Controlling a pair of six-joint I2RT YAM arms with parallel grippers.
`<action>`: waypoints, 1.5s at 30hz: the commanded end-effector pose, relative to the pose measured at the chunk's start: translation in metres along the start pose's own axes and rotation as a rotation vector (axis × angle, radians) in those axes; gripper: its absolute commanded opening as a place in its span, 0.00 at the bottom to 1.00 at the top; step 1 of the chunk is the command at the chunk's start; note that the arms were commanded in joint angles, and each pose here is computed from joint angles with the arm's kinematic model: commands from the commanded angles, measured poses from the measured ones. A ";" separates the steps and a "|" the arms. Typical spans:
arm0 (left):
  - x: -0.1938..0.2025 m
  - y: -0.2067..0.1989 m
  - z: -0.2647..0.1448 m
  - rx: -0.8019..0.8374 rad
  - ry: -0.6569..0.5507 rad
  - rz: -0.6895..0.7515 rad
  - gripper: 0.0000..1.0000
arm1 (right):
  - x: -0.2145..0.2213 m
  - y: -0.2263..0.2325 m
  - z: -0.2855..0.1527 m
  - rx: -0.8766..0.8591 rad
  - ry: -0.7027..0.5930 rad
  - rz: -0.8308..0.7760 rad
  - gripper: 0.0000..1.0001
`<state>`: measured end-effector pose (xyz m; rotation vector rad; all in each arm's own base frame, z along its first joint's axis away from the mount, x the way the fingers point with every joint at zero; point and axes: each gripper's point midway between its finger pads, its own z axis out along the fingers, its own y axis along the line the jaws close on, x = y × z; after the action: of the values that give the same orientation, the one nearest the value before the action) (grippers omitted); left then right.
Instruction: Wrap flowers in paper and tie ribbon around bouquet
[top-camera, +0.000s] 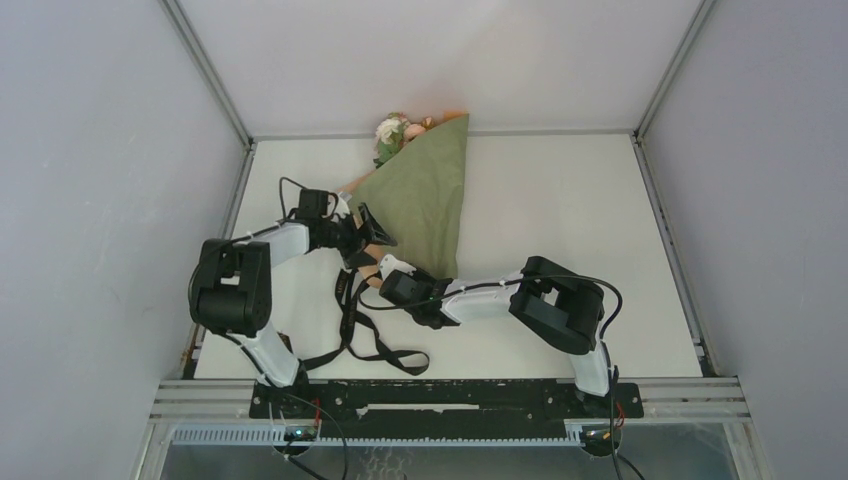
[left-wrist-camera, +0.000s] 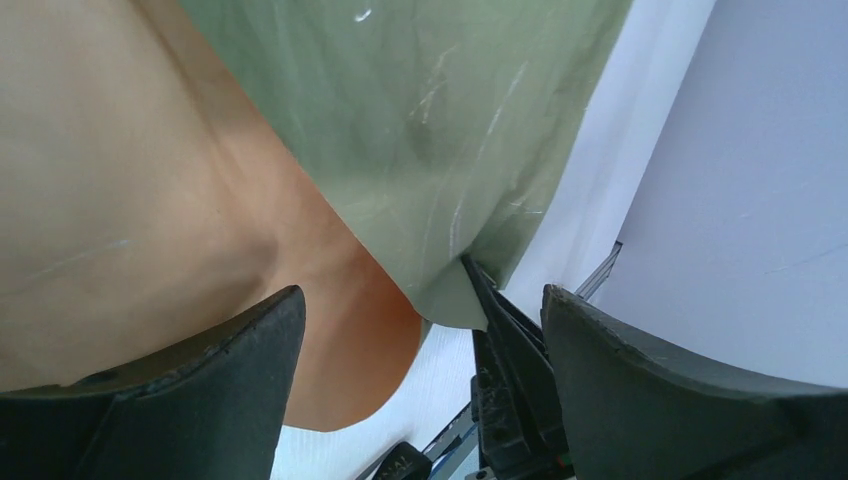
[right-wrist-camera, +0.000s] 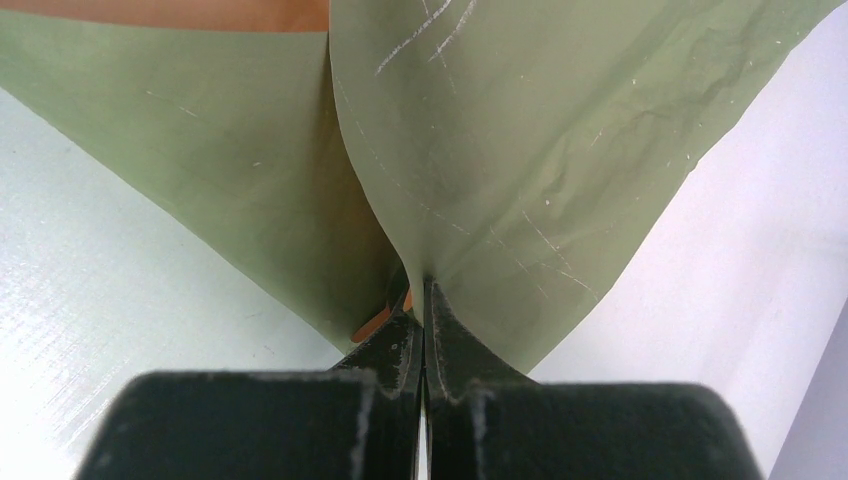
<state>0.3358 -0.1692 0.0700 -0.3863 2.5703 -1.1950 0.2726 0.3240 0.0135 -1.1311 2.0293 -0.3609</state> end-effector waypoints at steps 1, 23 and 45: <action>0.010 -0.004 0.009 0.017 0.057 0.014 0.90 | 0.003 0.017 0.007 -0.070 0.012 0.010 0.00; -0.006 -0.005 0.041 0.055 0.050 0.029 0.00 | -0.039 -0.010 -0.043 -0.086 -0.116 0.028 0.33; -0.001 0.039 0.053 -0.084 0.078 0.020 0.00 | -0.043 0.001 -0.013 -0.572 0.038 0.641 0.08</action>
<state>0.3367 -0.1918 0.0137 -0.3705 2.6937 -1.2388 0.2693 0.3445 0.0408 -0.8656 2.4303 0.4362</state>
